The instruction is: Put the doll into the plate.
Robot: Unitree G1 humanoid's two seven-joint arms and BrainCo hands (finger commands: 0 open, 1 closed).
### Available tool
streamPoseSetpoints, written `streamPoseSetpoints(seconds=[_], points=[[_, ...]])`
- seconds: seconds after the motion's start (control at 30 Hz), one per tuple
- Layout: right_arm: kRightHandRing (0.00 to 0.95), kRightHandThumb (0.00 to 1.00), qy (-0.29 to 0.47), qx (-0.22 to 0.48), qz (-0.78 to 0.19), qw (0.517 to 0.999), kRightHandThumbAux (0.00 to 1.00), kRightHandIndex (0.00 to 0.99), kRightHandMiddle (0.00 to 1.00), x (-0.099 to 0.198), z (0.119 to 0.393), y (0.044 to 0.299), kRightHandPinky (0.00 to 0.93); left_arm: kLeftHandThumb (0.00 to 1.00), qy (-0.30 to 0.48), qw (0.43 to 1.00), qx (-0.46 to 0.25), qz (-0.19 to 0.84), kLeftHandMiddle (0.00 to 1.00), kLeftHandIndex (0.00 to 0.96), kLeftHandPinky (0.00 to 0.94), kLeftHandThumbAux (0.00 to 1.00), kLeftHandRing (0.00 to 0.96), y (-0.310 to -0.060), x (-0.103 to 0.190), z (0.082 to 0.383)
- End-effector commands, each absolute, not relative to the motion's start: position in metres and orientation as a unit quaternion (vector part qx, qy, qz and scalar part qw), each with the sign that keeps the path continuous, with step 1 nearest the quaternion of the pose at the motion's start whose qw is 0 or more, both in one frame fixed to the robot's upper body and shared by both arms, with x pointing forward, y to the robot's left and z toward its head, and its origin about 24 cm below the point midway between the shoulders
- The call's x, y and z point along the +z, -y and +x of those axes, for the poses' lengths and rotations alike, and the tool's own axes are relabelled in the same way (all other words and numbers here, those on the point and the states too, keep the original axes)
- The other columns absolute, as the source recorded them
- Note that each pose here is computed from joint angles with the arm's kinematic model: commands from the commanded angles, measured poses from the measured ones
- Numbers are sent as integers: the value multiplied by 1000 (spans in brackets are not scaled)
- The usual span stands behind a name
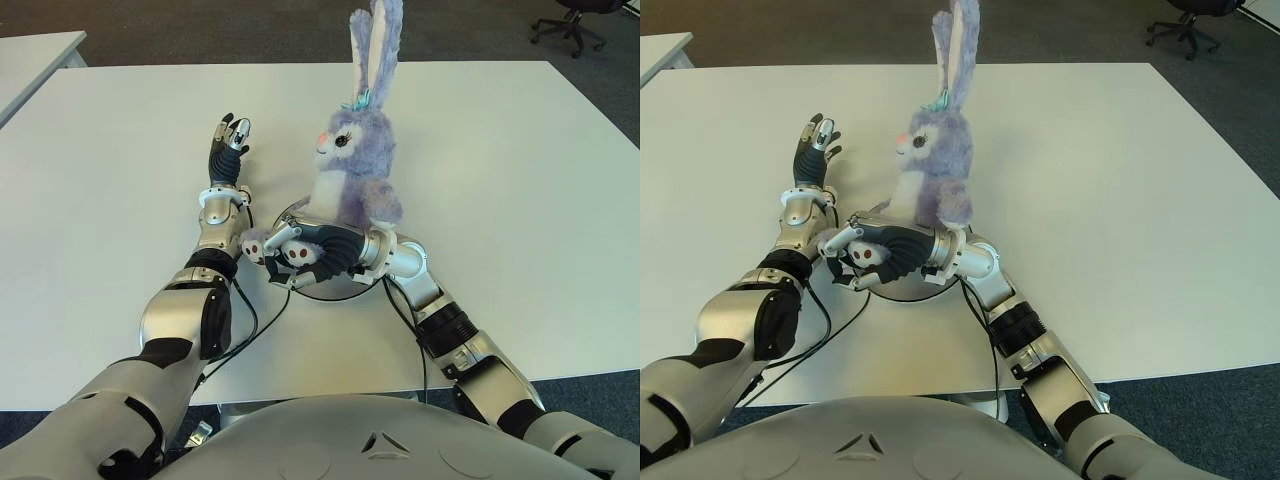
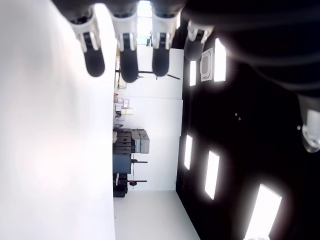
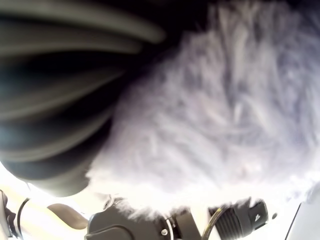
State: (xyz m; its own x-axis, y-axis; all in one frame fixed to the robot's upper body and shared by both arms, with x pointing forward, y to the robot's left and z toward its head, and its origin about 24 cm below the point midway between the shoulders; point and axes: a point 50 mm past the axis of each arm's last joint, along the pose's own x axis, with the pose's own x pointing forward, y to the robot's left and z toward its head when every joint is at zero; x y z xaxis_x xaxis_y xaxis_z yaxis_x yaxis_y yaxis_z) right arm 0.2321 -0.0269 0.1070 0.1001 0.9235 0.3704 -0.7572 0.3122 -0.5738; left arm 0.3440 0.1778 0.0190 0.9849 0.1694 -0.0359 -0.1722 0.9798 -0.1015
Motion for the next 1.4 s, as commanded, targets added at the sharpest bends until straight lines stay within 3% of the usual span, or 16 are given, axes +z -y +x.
streamPoseSetpoints(seconds=[0.03, 1.03, 1.23, 1.4], points=[[787, 708, 301, 580, -95, 751, 719, 435, 780, 82, 222, 29, 753, 0, -131, 986, 89, -56, 131, 18, 117, 388, 140, -176, -33, 312], [770, 710, 318, 581, -92, 744, 717, 436, 777, 92, 216, 23, 749, 0, -132, 986, 87, -50, 136, 13, 119, 386, 146, -175, -33, 312], [768, 709, 317, 582, -93, 743, 717, 436, 775, 93, 215, 23, 742, 0, -131, 986, 87, -50, 141, 13, 176, 389, 156, -175, -33, 312], [762, 708, 319, 583, -94, 741, 717, 435, 769, 93, 215, 22, 736, 0, -131, 986, 85, -51, 129, 11, 120, 390, 144, -175, -33, 311]])
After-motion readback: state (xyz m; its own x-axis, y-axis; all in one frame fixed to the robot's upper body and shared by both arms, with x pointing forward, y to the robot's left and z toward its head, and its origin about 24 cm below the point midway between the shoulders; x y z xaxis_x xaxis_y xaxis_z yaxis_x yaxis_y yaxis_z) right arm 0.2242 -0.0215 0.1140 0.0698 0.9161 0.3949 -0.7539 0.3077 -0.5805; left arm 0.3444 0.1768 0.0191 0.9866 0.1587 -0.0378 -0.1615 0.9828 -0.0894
